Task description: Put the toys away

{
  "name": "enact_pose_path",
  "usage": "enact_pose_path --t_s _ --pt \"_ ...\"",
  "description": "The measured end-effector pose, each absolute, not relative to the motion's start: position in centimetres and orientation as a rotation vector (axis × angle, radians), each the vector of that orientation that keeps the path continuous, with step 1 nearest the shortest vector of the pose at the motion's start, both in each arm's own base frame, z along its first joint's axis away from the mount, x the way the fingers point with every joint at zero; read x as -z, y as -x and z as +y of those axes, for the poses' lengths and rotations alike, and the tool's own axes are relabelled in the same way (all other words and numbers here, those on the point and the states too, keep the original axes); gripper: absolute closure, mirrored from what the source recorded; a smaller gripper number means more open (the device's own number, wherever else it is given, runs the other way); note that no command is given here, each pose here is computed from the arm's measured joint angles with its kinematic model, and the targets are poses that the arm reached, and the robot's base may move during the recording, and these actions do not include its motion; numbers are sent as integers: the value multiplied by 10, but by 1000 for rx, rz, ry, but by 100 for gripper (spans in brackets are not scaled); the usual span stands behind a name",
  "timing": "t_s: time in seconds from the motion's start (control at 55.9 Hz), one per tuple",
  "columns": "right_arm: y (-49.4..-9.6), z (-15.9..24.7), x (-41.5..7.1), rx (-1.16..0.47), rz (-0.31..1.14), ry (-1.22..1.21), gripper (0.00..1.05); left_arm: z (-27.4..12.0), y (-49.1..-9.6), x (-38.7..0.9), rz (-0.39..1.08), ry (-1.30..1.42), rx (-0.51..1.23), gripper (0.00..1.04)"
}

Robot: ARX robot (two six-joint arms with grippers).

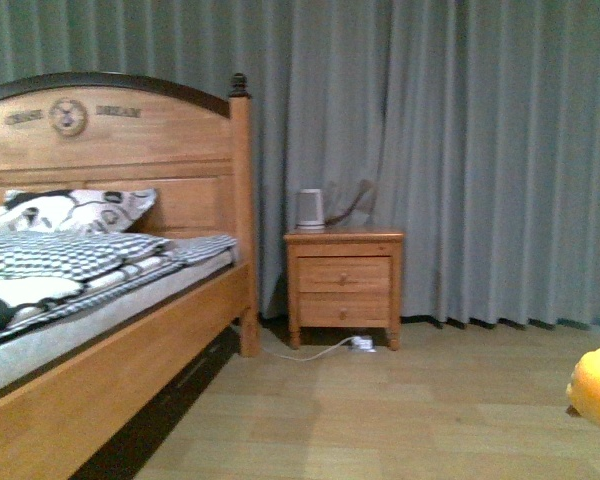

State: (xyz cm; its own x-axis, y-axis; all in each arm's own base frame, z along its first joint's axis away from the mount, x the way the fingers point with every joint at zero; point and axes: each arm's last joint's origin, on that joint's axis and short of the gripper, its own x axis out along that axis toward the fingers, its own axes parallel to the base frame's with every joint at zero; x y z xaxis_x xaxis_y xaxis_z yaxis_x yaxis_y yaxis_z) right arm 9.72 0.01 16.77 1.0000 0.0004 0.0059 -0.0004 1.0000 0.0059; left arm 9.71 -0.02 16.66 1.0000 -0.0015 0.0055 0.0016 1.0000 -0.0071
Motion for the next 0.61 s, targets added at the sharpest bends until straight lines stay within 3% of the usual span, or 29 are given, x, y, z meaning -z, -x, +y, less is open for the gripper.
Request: enact_pose_path --t_s 0.608 --pt "-97 0 -168 -3 -7 -6 98 0 -97 -167 -6 7 4 6"
